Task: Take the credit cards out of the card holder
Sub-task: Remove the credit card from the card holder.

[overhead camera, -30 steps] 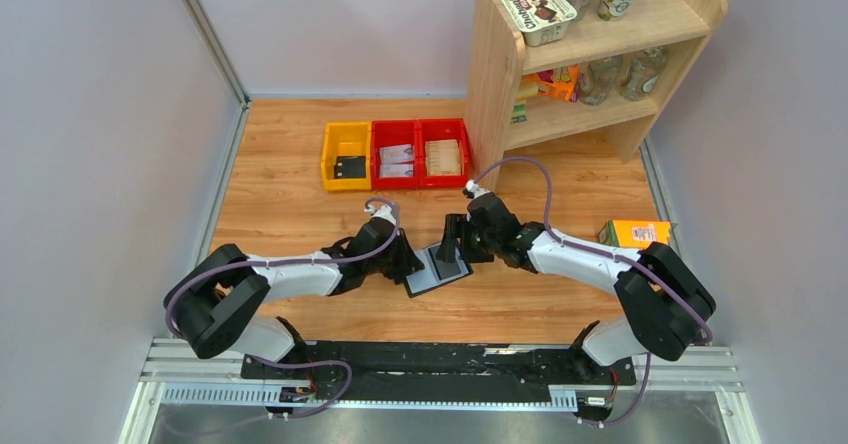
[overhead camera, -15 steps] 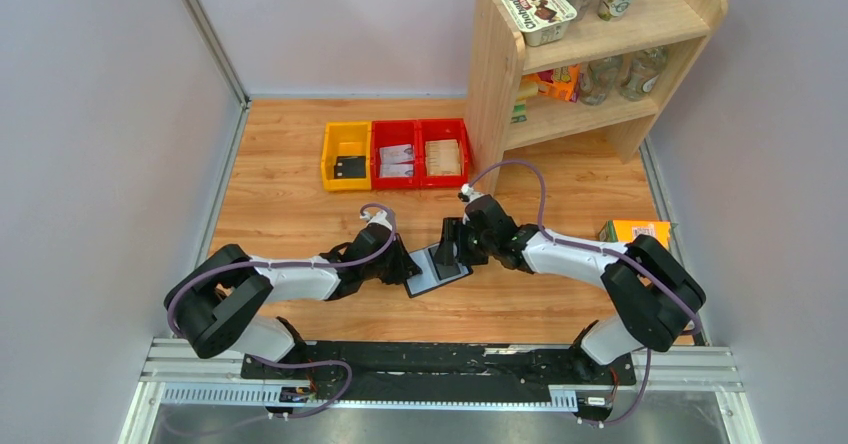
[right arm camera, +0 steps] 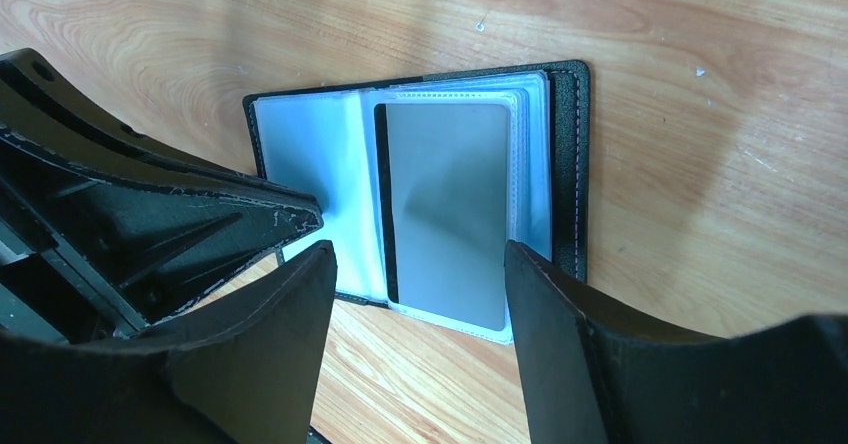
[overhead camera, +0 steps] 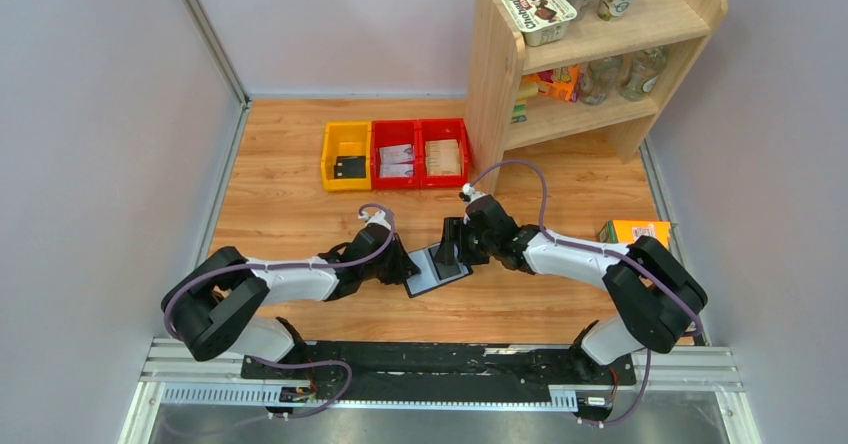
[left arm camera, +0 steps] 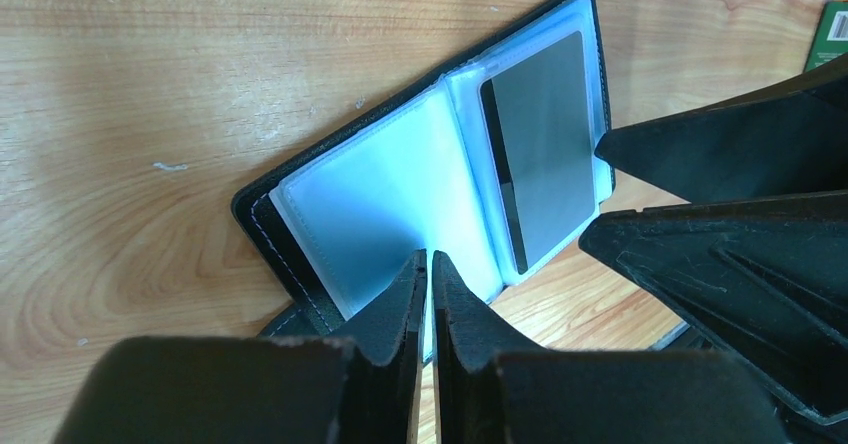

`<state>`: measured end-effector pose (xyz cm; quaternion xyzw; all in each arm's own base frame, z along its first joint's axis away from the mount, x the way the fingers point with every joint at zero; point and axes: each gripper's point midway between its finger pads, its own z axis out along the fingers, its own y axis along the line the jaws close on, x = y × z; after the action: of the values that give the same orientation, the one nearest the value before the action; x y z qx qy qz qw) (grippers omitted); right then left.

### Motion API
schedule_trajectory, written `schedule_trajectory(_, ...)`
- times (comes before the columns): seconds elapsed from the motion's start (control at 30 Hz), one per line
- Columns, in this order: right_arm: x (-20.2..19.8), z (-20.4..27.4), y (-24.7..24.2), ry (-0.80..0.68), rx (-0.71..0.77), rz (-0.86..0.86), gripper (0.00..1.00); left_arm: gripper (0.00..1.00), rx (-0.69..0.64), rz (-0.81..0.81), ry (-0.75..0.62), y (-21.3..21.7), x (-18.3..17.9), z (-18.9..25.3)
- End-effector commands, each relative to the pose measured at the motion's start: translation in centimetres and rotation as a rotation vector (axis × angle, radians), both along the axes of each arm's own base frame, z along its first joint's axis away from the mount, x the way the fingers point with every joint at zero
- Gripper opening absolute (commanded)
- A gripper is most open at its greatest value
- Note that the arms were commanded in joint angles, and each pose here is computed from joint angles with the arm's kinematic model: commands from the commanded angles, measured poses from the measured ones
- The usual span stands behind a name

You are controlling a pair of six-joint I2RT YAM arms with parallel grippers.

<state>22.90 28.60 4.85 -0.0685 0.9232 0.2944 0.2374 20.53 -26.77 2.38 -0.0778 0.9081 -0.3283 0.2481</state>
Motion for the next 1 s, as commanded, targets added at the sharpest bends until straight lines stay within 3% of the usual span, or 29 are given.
schedule_trajectory(0.0, 0.4, 0.7, 0.1, -0.029, 0.013, 0.000, 0.66, 0.12, 0.008, 0.005, -0.025, 0.2, 0.2, 0.7)
schedule_trajectory(0.27, -0.8, -0.5, 1.2, 0.054, 0.063, 0.038, 0.64, 0.14, -0.029, -0.019, -0.049, -0.8, 0.5, 2.3)
schedule_trajectory(0.53, -0.9, -0.8, 1.5, 0.071, 0.081, 0.033, 0.62, 0.27, -0.125, -0.001, -0.089, -2.1, 1.5, 4.6)
schedule_trajectory(0.97, -1.4, -1.6, 1.3, 0.096, 0.081, 0.028, 0.61, 0.32, -0.206, 0.115, 0.010, -2.3, 2.0, 1.8)
